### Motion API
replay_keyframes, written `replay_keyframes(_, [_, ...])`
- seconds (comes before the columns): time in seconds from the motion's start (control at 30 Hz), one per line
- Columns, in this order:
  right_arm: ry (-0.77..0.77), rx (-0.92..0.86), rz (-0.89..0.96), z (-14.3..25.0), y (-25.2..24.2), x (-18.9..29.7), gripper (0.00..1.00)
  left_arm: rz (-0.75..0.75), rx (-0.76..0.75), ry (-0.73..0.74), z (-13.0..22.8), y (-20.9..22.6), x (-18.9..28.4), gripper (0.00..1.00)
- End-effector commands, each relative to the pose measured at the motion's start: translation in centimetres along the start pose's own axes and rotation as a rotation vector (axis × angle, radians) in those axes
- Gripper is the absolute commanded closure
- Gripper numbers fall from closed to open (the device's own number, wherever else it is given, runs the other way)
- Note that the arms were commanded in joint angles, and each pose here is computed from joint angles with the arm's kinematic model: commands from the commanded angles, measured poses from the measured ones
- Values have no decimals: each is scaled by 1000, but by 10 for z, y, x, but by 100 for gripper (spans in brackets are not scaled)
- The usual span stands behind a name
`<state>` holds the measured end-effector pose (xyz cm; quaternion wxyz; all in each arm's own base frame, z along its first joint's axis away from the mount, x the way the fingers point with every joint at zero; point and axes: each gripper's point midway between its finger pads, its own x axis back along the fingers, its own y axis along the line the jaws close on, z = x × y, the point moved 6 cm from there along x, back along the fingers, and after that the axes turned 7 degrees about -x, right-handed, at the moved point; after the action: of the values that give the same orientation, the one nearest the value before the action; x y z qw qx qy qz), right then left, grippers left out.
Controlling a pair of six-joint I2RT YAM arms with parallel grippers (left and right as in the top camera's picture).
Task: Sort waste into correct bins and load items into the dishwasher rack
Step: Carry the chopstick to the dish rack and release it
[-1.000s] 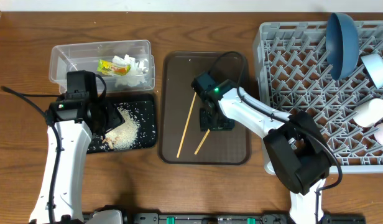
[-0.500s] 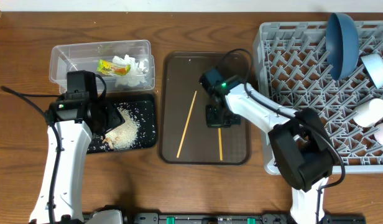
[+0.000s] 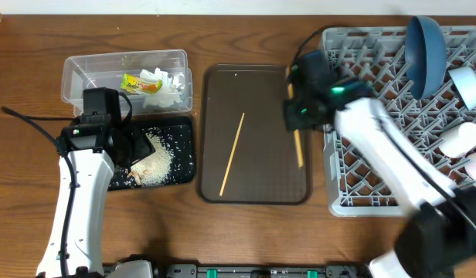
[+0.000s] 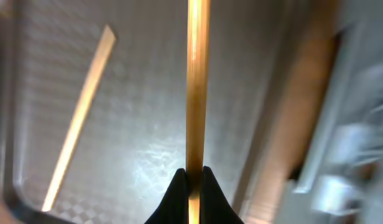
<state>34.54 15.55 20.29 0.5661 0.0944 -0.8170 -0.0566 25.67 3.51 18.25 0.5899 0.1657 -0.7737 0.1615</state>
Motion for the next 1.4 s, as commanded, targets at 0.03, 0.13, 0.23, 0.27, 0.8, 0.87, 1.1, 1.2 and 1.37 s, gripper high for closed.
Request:
replay_keyframes(0.03, [-138,39,9,-17,-25,51,99,-6,16,-2,3,2,1,30])
replay_keyframes(0.13, [-149,-14,42,-20,-52,62,98,-6,16,-3,3,2,1,30])
replay_keyframes(0.23, [-97,-53,84,-15,-77,59,98,-6,16,-2,3,2,1,30])
replay_keyframes(0.27, [-73,-70,96,-12,-84,56,98,-6,16,-2,3,2,1,30])
replay_keyframes(0.8, [260,-131,155,16,-111,-28,95,-5,16,-3,3,2,1,30])
replay_keyframes(0.87, [294,-124,158,20,-109,-39,94,-6,16,-2,3,2,1,30])
replay_keyframes(1.1, [346,-129,166,26,-111,-51,86,-6,16,-3,3,2,1,30])
replay_keyframes(1.2, [337,-127,165,25,-111,-49,81,-6,16,-3,3,2,1,30])
replay_keyframes(1.37, [279,-122,159,17,-108,-33,78,-6,16,-2,3,2,1,30])
